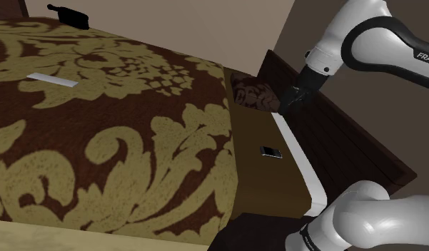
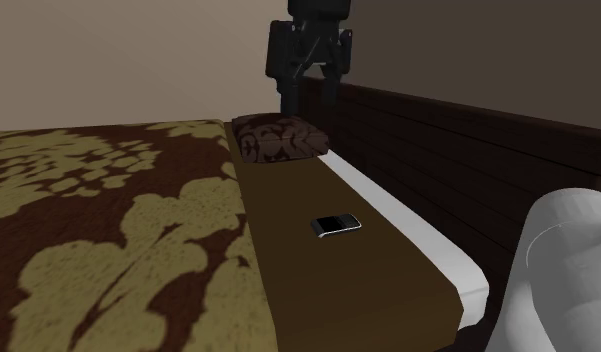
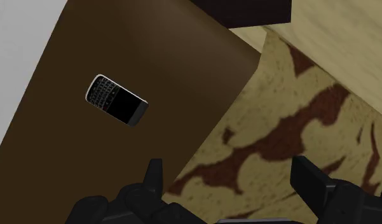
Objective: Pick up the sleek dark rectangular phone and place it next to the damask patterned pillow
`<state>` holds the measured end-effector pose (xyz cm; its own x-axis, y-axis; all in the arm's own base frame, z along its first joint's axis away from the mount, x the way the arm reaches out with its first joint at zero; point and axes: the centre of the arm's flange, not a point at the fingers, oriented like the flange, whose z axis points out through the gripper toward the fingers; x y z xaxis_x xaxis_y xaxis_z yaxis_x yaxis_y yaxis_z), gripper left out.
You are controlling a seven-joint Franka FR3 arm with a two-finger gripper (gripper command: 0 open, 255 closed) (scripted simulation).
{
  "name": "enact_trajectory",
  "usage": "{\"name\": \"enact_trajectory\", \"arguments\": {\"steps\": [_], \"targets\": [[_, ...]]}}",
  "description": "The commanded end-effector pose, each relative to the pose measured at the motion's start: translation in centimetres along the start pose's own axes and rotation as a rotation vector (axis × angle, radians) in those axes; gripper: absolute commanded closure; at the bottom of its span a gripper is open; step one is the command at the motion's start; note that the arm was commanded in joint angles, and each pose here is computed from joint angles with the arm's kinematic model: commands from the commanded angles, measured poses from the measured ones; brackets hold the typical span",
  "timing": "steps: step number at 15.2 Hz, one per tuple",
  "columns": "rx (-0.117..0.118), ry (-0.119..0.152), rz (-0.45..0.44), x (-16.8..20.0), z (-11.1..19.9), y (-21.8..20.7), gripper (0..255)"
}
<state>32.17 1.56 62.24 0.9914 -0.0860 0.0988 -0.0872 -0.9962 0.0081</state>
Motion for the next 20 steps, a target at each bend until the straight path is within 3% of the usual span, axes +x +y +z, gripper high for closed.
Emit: {"name": "enact_trajectory", "arguments": {"steps": [1,20], "targets": [[0.0,0.0,0.0,0.0,0.0,0.0,0],[0.047,-0.068,-0.571,-0.5,20.0,15.3,0]]}}
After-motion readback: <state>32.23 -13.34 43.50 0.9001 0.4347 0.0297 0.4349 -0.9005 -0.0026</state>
